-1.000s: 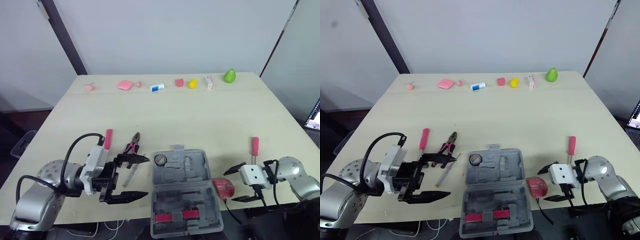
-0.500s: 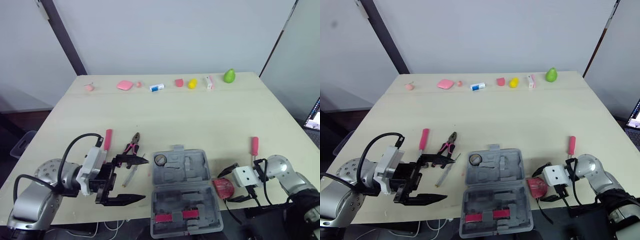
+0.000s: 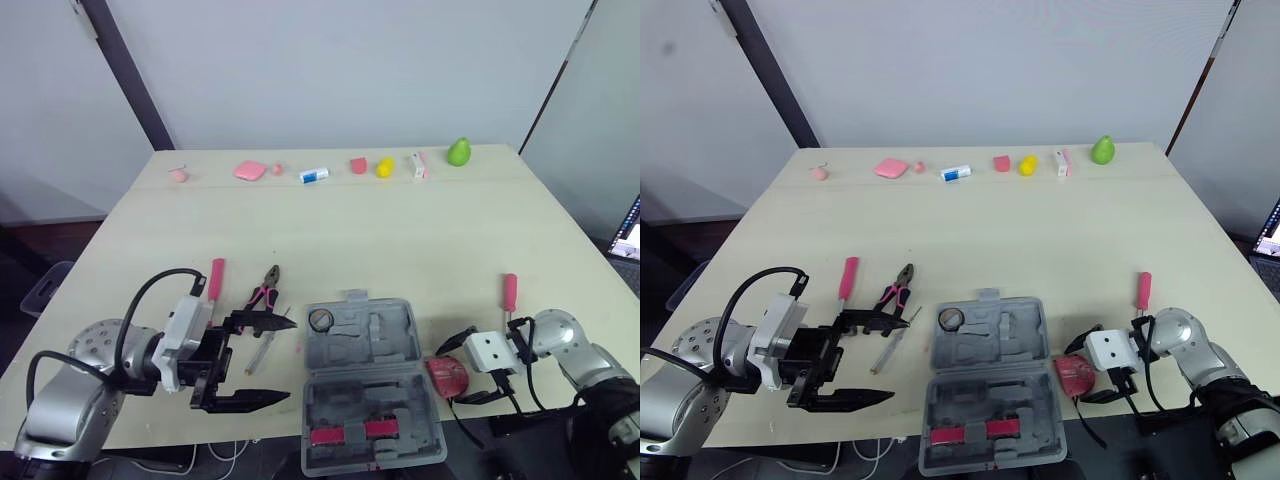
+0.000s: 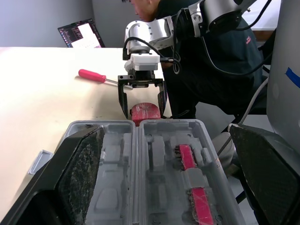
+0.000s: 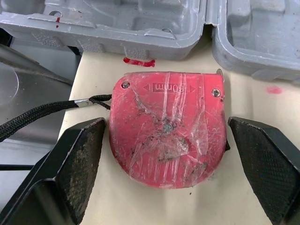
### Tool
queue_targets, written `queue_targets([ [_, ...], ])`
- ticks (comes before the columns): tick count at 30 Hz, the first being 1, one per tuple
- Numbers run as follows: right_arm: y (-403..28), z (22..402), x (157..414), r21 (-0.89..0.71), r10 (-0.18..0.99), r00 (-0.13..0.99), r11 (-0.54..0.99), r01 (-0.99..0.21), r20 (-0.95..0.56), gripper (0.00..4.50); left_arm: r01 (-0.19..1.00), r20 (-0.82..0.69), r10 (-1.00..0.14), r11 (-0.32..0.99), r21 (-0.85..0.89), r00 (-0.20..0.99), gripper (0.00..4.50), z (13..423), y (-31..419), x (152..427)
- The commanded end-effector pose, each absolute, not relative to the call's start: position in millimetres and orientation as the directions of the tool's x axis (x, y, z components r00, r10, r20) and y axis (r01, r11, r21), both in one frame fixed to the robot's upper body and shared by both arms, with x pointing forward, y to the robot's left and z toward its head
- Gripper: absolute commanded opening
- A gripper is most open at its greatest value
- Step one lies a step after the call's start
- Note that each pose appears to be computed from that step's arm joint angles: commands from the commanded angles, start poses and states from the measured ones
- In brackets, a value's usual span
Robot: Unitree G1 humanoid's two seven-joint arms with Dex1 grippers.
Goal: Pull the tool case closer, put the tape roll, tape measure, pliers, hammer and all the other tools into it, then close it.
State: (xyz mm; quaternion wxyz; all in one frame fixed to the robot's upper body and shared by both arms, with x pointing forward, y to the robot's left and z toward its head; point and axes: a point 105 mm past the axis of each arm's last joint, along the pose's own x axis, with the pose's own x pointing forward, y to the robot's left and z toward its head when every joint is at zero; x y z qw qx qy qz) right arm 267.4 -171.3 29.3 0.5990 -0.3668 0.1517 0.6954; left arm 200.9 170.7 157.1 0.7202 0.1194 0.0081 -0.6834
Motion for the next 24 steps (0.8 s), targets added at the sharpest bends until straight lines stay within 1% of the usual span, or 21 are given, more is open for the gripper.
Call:
queue_targets([
  [1,-176,34,267,-0.239,0.721,0.009,-0.218,-0.946,-0.692,4.41,0.983,-0.172,-0.983,0.033,0.180,0.065,4.50,159,170,200],
  [9,-174,34,265,-0.218,0.732,0.000,-0.203,-0.955,-0.681,4.41,0.983,-0.170,-0.983,0.033,0.179,0.064,4.50,158,169,202],
  [12,-174,35,266,-0.224,0.735,0.006,-0.199,-0.954,-0.678,3.64,0.983,-0.171,-0.983,0.034,0.178,0.065,4.50,158,169,202],
  [13,-174,35,266,-0.225,0.735,0.008,-0.198,-0.954,-0.678,3.18,0.983,-0.170,-0.983,0.034,0.178,0.065,4.50,158,169,202],
  [14,-174,35,266,-0.228,0.733,0.011,-0.197,-0.953,-0.680,2.91,0.984,-0.170,-0.983,0.034,0.178,0.065,4.50,157,169,202],
  [20,-173,35,269,-0.243,0.732,0.031,-0.185,-0.952,-0.680,2.90,0.984,-0.164,-0.984,0.039,0.175,0.069,4.50,157,168,203],
  [24,-181,45,270,-0.244,0.736,0.062,-0.143,-0.959,-0.674,2.90,0.983,-0.159,-0.985,0.044,0.178,0.073,4.50,157,168,204],
])
